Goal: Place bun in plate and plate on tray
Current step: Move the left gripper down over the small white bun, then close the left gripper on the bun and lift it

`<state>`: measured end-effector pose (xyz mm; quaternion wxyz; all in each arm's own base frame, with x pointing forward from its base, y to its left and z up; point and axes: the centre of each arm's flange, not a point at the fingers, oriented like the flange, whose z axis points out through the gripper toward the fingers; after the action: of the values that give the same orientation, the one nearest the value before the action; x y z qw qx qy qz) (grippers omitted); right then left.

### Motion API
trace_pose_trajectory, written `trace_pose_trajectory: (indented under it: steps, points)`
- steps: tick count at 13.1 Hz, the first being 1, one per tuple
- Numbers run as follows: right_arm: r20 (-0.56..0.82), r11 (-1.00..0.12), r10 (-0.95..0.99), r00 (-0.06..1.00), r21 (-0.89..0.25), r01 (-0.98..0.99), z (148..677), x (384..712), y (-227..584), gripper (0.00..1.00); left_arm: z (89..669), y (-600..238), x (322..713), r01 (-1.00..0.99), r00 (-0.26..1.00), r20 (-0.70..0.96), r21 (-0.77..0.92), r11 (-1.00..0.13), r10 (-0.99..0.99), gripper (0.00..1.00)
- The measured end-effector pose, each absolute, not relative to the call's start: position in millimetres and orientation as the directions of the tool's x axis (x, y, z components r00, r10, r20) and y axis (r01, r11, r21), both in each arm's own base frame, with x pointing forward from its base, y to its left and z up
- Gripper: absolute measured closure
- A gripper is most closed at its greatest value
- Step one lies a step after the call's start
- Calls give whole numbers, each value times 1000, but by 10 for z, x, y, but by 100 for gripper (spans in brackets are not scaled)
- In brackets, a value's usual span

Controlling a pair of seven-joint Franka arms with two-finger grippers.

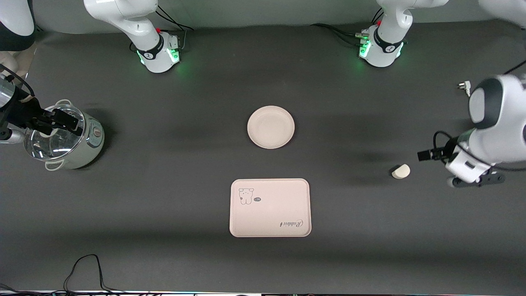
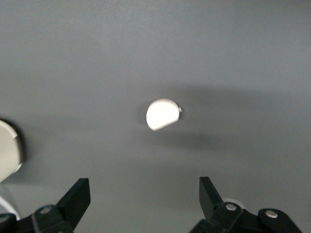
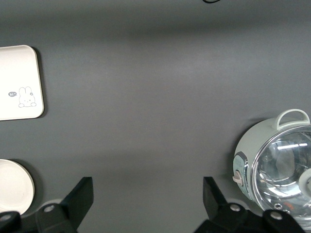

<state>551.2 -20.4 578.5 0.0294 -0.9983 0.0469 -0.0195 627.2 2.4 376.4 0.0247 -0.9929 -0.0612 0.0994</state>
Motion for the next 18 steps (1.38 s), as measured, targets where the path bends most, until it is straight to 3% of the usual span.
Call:
trace_pose_trajectory:
  steps: [7, 15, 17, 18]
  points:
    - [13, -995, -85, 996, -57, -84, 5684, 5545, -144, 0, 2174, 1, 6378, 110, 975, -189, -60, -992, 119, 0]
    - [-2, -995, -84, 996, -54, -84, 5601, 5579, -133, 0, 1763, -60, 6180, 157, 966, -204, -14, -987, 157, 0]
    - [-5, -996, -75, 997, -53, -76, 5581, 5588, -88, 0, 1723, -57, 6145, 158, 966, -206, -14, -987, 158, 5]
    - [-7, -996, -70, 998, -53, -70, 5575, 5591, -57, 0, 1720, -56, 6144, 158, 966, -205, -14, -987, 158, 15]
